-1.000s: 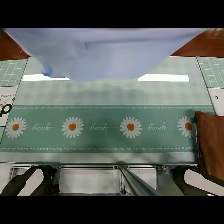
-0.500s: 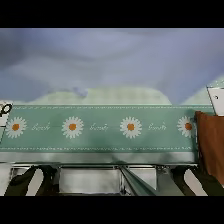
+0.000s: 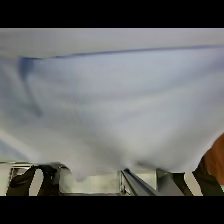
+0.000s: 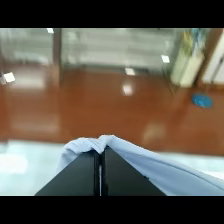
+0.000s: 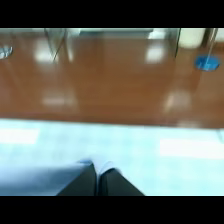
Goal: Fold the shirts.
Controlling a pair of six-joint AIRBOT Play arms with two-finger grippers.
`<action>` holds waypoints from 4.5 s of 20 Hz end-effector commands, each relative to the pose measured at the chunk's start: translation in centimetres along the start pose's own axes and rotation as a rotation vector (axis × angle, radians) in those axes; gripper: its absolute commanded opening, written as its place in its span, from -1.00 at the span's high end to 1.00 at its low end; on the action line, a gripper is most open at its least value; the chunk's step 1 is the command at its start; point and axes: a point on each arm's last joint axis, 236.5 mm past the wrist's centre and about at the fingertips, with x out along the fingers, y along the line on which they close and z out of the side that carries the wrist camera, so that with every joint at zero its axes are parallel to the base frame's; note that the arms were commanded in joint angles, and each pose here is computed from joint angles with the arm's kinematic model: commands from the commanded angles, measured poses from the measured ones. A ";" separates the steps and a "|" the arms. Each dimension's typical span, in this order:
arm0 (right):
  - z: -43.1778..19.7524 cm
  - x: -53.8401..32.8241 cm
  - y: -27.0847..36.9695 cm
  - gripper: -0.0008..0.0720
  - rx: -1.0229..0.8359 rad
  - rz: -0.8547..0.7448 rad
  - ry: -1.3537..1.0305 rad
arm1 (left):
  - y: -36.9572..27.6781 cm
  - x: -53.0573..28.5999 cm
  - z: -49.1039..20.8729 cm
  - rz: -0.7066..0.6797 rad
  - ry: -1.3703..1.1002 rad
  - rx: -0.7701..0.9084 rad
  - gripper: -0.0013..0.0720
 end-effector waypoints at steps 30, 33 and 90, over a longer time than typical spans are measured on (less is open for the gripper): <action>-31.0 39.1 -8.3 0.92 0.385 0.245 1.020 | 6.7 31.7 -40.7 -0.194 1.162 -0.338 0.92; -33.1 38.7 -8.5 0.92 0.407 0.226 1.074 | 7.1 28.5 -45.4 -0.172 1.307 -0.363 0.92; -47.8 19.2 -3.4 -0.17 0.874 0.136 1.064 | 2.3 6.8 -53.6 -0.056 1.350 -0.784 0.92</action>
